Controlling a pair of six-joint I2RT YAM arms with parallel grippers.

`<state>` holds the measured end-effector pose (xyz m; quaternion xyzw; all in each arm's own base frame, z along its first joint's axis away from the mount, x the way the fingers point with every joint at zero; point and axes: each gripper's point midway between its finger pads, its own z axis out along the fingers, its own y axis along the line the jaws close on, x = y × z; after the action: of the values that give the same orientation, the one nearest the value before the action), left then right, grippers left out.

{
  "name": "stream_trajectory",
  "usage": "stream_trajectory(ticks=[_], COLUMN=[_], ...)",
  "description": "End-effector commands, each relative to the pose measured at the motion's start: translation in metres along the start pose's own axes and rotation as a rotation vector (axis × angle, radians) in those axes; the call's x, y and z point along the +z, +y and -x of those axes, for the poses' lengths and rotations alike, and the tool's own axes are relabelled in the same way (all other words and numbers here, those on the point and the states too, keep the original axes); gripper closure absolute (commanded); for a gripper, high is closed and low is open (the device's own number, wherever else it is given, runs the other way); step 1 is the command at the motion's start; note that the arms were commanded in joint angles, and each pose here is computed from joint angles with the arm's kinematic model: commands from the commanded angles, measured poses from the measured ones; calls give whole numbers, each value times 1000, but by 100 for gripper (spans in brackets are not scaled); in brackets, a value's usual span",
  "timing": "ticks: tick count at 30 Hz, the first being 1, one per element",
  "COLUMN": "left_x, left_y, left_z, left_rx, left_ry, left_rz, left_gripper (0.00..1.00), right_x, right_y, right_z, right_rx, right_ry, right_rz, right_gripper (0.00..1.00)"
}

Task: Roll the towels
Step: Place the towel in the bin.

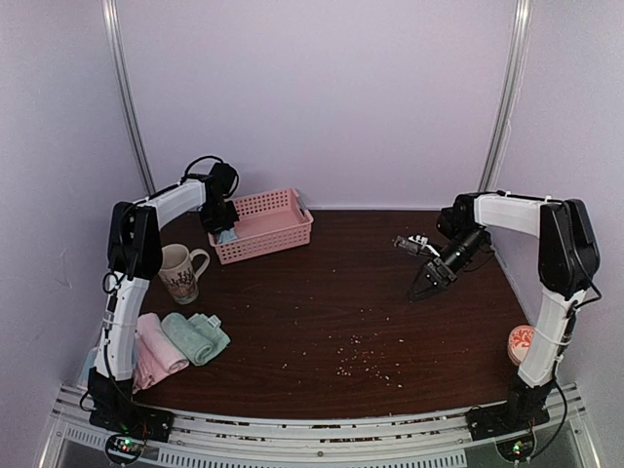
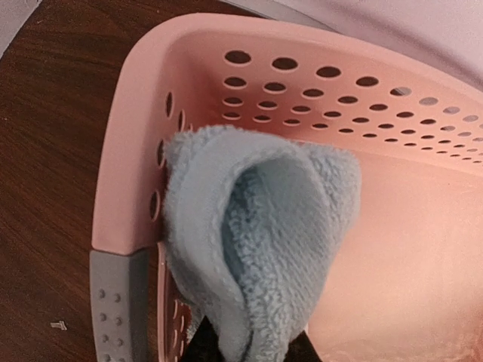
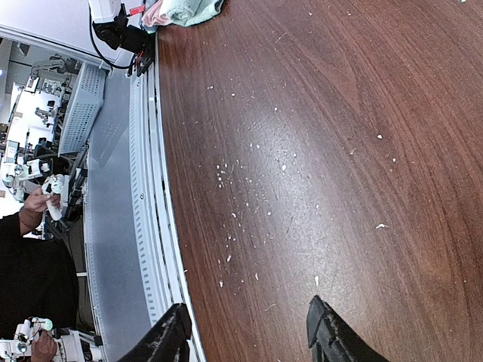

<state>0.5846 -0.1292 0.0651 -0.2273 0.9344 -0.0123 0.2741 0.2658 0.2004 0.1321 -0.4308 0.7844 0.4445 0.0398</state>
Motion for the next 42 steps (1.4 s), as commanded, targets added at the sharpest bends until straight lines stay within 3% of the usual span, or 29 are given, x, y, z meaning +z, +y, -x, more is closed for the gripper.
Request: stream_trajectory(ticks=[1,9,14,42], left_x=[4,8,7,-47], left_y=[-1,-2,-5,-9], left_z=[11,7,4,38], left_rx=[-17,-27,-29,-26], left_ry=[-32,-12,2,-97], left_rz=[-5,-17,-28,-53], left_gripper=[94,79,63,59], right_x=[0,0,0,-2], right_y=[2,2,2,5], right_z=[0,0,0,1], right_rx=[4,1,0,-12], right_ry=[-10,-8,-8,-9], right_rz=[21,20,20,13], right_gripper=[46,46,47,47])
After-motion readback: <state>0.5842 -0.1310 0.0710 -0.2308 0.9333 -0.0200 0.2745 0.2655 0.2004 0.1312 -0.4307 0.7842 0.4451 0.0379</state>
